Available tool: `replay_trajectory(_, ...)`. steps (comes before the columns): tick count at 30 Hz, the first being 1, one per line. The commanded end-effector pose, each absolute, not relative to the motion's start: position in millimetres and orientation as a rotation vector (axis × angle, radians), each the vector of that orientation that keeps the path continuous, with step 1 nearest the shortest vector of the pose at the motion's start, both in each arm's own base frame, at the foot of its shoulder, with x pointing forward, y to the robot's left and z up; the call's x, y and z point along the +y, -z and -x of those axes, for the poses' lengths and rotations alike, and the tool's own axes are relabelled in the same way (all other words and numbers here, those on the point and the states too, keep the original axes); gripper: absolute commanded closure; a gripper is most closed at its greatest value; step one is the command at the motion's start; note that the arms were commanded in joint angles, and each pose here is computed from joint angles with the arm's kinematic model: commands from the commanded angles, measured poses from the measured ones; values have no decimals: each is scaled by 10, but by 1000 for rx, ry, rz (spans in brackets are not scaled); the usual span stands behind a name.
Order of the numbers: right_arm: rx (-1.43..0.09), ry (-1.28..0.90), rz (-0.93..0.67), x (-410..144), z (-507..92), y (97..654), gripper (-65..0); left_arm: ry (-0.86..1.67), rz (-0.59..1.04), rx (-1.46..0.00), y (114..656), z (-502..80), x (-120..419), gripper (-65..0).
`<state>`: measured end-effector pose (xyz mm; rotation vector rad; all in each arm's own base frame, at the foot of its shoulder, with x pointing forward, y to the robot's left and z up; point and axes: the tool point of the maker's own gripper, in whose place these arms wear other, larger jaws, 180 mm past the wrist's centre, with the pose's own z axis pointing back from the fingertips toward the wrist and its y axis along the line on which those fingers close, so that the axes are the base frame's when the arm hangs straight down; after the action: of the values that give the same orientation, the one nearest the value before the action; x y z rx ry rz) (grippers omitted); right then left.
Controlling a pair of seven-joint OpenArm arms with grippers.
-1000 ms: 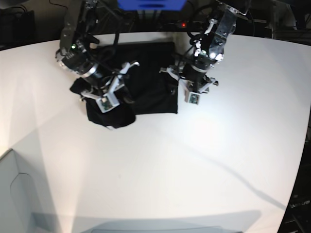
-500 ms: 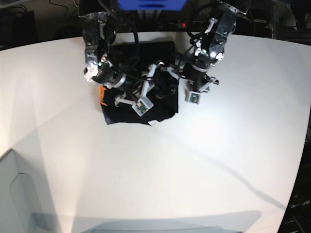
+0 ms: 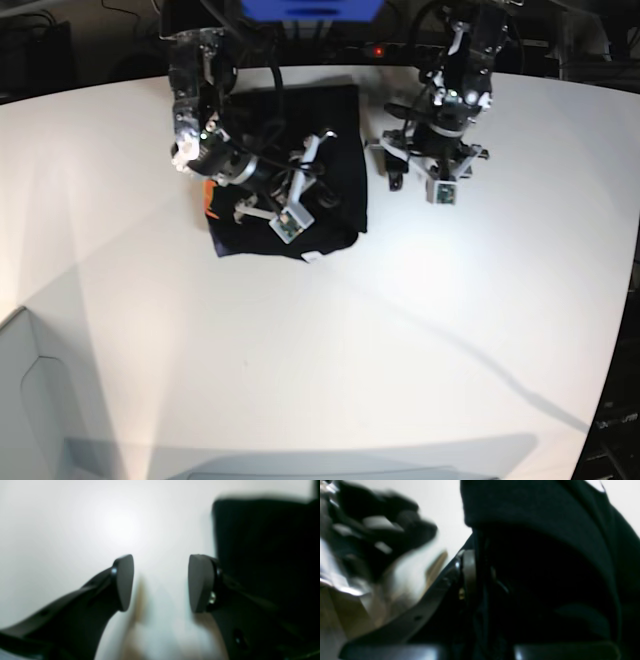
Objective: Fold the T-shirt properly
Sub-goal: 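Fold the other strip end with the right gripper toward the left gripper, then release the right gripper and lift both grippers away from the bundle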
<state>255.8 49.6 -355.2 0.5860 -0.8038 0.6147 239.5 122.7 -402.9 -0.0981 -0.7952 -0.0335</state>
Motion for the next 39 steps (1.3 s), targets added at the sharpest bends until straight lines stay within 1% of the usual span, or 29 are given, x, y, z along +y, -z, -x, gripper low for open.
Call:
replay_trajectory(1,-886,-614,-620,582,-2644,3314,0,37,120,-831,3963,-2468,1146,-334)
replay_trajectory(5,-903,-657,-640,716,-2599,3217,0,12,141,-816,4025,-2480,1053,-334)
replay_trajectory(10,-829,-682,-688,896,-2479,3419,0,12,143,-817,4023,-2481,1043,-334)
replay_trajectory(14,-804,-657,-717,956,-2528,3553,0,11,139,-822,4006,-2491,1065,-334)
replay_trajectory(19,-794,-669,-717,982,-2572,3578,-2,17,138,-831,3960,-2485,1076,-334)
replay_trajectory(21,-792,-670,-716,981,-2570,3580,-57,17,141,-833,3939,-2469,1066,-334)
replay_trajectory(25,-814,-665,-712,955,-2581,3517,-252,-17,122,-859,3826,-2430,1199,-334)
replay_trajectory(27,-845,-663,-709,935,-2546,3417,-327,-35,103,-871,3768,-2403,1300,-334)
replay_trajectory(28,-869,-665,-705,923,-2548,3340,-352,-43,94,-876,3737,-2385,1347,-334)
replay_trajectory(30,-928,-670,-690,875,-2551,3151,-383,-74,57,-878,3701,-2314,1523,-334)
replay_trajectory(31,-951,-679,-672,822,-2536,3084,-386,-91,36,-883,3672,-2285,1625,-334)
replay_trajectory(36,-1029,-712,-618,653,-2465,2837,-385,-169,-77,-877,3616,-2113,2115,-334)
replay_trajectory(39,-1024,-688,-562,424,-2466,2888,-385,-210,-133,-877,3583,-2046,2354,-334)
